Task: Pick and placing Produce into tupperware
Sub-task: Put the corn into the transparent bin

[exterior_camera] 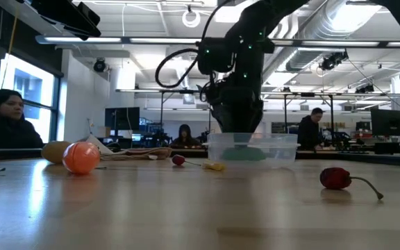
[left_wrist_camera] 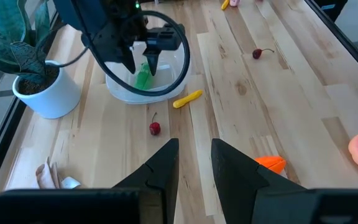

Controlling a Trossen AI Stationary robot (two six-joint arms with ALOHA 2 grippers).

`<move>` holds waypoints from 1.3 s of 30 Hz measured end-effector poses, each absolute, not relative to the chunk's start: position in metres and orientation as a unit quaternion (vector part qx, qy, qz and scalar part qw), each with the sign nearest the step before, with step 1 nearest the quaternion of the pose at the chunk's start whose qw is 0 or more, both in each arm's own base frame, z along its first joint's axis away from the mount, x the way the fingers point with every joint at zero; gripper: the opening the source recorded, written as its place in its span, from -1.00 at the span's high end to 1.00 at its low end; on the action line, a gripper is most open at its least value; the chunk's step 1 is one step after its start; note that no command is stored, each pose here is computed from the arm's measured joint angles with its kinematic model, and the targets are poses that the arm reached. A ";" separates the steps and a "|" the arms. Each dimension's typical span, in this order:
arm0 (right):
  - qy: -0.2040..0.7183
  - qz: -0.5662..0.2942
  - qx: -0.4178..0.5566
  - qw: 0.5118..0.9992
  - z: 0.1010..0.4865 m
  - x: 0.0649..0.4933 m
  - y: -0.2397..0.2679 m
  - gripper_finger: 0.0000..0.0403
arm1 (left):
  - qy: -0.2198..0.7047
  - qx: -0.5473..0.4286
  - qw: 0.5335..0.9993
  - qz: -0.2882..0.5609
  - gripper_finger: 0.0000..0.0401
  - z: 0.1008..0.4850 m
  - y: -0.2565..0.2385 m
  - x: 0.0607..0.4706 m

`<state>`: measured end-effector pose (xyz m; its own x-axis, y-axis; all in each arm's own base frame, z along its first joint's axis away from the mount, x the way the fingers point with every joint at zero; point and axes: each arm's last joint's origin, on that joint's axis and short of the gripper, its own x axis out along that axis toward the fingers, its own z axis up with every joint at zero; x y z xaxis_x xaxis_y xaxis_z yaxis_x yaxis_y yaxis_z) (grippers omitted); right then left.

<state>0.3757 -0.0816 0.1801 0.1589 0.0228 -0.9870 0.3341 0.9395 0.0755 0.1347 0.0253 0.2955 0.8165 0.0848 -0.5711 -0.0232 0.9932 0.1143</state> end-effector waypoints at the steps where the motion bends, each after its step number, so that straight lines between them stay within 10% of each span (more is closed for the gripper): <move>1: 0.642 -0.105 0.139 0.746 0.184 0.376 -0.081 -0.03 | 0.302 0.051 0.952 0.028 0.59 0.295 0.025 0.135; 13: 0.662 -0.150 0.115 0.725 0.278 0.365 -0.052 -0.03 | 0.302 0.051 0.952 0.028 0.59 0.295 0.025 0.135; 24: 0.516 -0.294 0.203 0.778 0.376 0.250 0.017 -0.03 | 0.302 0.051 0.952 0.028 0.59 0.295 0.025 0.135; 39: 0.585 -0.341 0.418 0.606 0.270 0.153 0.117 -0.03 | 0.302 0.051 0.952 0.028 0.59 0.295 0.025 0.135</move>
